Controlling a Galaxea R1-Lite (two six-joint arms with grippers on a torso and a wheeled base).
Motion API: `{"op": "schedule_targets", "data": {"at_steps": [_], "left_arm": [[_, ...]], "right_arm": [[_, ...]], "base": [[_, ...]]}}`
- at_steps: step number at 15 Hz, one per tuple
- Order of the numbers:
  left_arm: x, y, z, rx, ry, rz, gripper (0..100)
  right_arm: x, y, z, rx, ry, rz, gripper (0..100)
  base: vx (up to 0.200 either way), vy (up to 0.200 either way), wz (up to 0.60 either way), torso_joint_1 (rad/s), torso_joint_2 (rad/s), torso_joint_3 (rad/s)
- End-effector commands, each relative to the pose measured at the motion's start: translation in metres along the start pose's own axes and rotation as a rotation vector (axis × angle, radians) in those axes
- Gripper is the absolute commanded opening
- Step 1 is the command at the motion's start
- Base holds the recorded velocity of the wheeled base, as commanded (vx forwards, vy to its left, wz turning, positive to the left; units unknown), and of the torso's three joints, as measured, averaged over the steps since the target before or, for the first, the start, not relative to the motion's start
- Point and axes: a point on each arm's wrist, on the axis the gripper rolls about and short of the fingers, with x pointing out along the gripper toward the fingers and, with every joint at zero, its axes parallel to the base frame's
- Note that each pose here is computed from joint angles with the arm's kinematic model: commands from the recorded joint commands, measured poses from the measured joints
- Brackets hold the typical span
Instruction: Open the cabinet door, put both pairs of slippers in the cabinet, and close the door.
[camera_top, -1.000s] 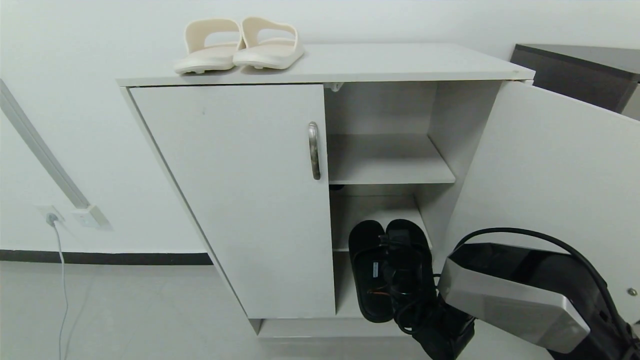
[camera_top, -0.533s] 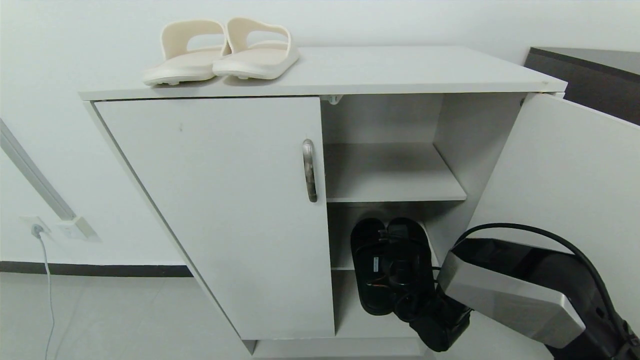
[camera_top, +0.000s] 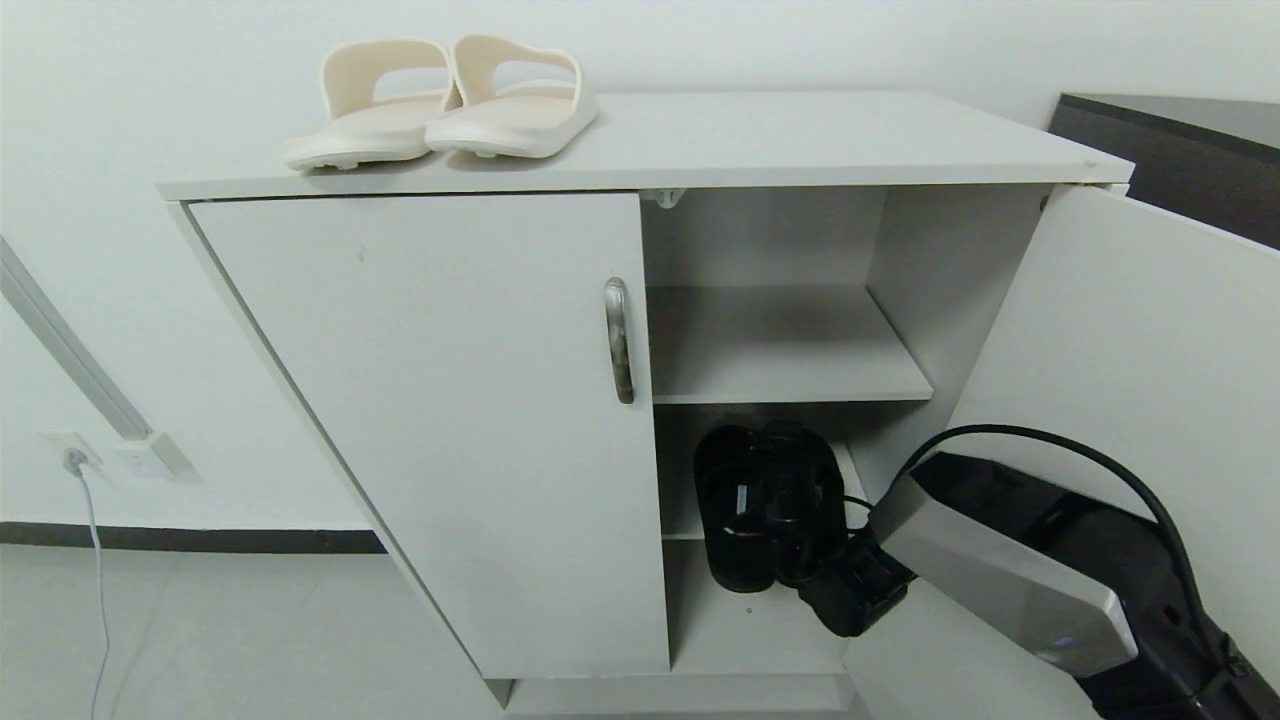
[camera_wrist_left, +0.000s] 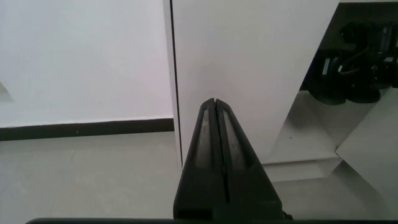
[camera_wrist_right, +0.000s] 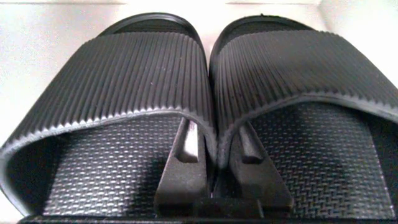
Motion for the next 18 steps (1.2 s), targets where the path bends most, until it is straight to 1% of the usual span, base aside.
{"op": "schedule_targets", "data": {"at_steps": [1,6,9,16,17,18], "left_arm": [[0.0,0.0,0.0,0.0,0.001,0.0,0],[0.0,0.0,0.0,0.001,0.001,0.0,0],[0.0,0.0,0.0,0.001,0.001,0.0,0],[0.0,0.0,0.0,0.0,0.001,0.002,0],[0.0,0.0,0.0,0.0,0.001,0.002,0],[0.0,0.0,0.0,0.0,0.001,0.002,0]], "right_arm": [[0.012,-0.001,0.0,0.011,-0.007,-0.007,0],[0.034,-0.003,0.009,0.019,-0.011,-0.026,0],[0.043,-0.003,0.005,0.019,-0.016,-0.03,0],[0.051,-0.002,0.007,0.018,-0.012,-0.038,0],[0.05,-0.003,0.006,0.016,-0.01,-0.04,100],[0.05,-0.002,0.004,0.011,-0.002,-0.04,100]], "base": [[0.0,0.0,0.0,0.0,0.0,0.0],[0.0,0.0,0.0,0.0,0.0,0.0],[0.0,0.0,0.0,0.0,0.0,0.0],[0.0,0.0,0.0,0.0,0.0,0.0],[0.0,0.0,0.0,0.0,0.0,0.0],[0.0,0.0,0.0,0.0,0.0,0.0]]}}
